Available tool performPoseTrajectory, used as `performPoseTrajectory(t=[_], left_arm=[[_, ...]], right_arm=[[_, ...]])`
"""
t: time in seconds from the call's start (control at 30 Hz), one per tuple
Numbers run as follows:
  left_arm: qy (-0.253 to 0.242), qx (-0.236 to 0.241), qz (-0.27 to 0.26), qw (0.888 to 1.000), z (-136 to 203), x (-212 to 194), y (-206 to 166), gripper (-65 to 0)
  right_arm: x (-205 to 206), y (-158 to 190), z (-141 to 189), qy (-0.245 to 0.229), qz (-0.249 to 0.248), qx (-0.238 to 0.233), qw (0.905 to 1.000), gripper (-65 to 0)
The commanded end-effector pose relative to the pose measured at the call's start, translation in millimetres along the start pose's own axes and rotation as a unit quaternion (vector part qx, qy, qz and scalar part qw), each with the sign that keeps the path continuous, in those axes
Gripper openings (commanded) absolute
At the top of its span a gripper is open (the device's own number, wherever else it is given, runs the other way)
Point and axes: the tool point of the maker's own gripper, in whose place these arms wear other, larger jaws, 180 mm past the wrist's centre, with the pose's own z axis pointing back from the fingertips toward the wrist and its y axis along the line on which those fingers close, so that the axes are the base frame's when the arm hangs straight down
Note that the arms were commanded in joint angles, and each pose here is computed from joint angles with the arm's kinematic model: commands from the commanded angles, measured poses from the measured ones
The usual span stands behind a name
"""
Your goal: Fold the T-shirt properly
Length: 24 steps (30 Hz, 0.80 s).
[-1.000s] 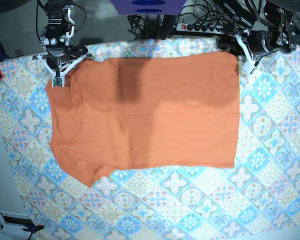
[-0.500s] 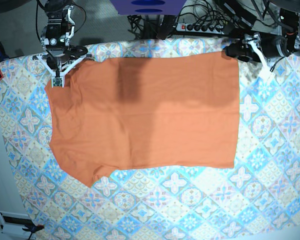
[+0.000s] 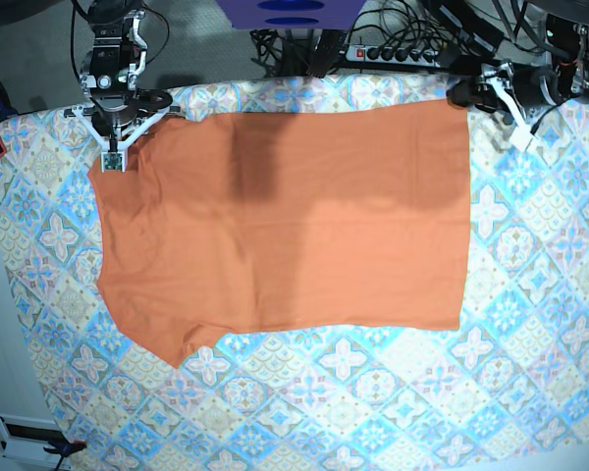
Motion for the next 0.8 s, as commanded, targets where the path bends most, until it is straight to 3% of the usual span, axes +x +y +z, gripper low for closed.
performPoseTrajectory(t=[0.0, 0.3, 0.5, 0.57, 0.7, 0.77], left_arm=[[-0.009, 0.000, -0.014, 1.000, 4, 12, 0, -25.6], [0.048, -0.074, -0.052, 0.995, -41, -5, -51, -26.0], [0.038, -0.070, -0.047, 0.996, -39, -1, -48, -26.6], [0.038, -0.066, -0.048, 0.996, -37, -1, -46, -31.9], [0.042, -0.058, -0.053, 0.996, -32, 1, -39, -57.1], [0.042, -0.057, -0.054, 0.996, -32, 1, -39, -65.0]], right_arm=[[10, -3, 3, -0.017, 0.001, -0.005, 0.9998, -53.0], [10, -3, 3, -0.017, 0.001, -0.005, 0.9998, -53.0], [10, -3, 3, -0.017, 0.001, -0.005, 0.9998, -53.1], [10, -3, 3, -0.017, 0.001, -0.005, 0.9998, -53.2], [11, -3, 3, -0.018, 0.001, -0.005, 0.9998, -53.3], [11, -3, 3, -0.018, 0.001, -0.005, 0.9998, -53.5]])
